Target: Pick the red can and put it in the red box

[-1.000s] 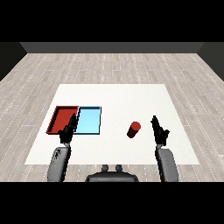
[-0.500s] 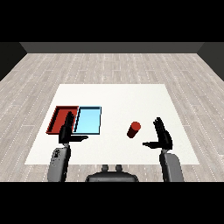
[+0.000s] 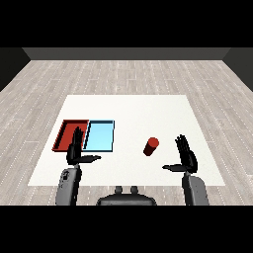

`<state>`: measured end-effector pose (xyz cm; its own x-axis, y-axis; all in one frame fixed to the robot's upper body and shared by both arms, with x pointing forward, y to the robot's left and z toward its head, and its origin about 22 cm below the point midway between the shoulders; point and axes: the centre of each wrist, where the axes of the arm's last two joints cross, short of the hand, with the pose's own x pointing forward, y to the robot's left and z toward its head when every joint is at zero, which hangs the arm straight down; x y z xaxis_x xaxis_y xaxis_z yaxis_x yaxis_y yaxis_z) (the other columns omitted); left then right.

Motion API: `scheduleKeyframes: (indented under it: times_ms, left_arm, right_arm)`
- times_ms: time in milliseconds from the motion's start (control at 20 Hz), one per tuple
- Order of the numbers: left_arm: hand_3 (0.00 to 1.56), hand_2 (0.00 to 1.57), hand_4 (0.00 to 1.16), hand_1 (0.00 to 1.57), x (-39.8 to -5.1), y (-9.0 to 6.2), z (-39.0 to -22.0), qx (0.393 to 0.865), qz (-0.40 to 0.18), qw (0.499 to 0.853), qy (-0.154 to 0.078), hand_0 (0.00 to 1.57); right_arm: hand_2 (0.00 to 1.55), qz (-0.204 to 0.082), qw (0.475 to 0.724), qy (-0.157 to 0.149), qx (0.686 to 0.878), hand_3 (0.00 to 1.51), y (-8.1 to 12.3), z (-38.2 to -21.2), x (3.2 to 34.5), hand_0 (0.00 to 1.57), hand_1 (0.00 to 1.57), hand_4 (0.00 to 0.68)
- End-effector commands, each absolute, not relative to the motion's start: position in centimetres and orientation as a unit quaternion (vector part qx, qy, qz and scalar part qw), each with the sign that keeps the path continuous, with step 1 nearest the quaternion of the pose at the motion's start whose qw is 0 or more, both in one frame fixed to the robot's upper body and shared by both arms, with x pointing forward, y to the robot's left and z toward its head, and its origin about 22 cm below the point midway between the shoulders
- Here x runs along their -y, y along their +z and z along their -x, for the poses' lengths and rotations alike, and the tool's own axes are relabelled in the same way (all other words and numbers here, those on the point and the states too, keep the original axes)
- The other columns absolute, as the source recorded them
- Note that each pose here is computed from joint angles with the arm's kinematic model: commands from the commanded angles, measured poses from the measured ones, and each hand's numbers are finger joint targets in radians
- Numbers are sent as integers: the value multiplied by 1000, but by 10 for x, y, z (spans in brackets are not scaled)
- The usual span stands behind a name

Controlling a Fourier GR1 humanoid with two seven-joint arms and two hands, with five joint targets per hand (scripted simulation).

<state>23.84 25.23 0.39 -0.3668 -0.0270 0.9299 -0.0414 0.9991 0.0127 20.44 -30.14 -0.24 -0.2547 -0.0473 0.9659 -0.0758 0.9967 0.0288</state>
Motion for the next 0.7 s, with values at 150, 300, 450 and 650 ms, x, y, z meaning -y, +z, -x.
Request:
scheduleKeyframes:
  times_ms: [150,300,450,650]
  left_arm:
    - [0,0,0,0,-261,5,-234,835,-21,550,4,0]
    - [0,0,0,0,-260,11,-240,831,-27,555,4,0]
    - [0,0,0,0,-254,16,-244,832,-19,554,9,0]
    - [0,0,0,0,-264,3,-255,832,-12,554,7,0]
  right_arm:
    - [0,-41,602,6,797,0,2,-219,295,0,0,0]
    - [0,-39,596,-2,802,0,-10,-226,310,0,0,0]
    - [0,-51,600,-5,799,0,-1,-194,310,0,0,0]
    - [0,-52,608,-5,792,0,-11,-225,318,0,0,0]
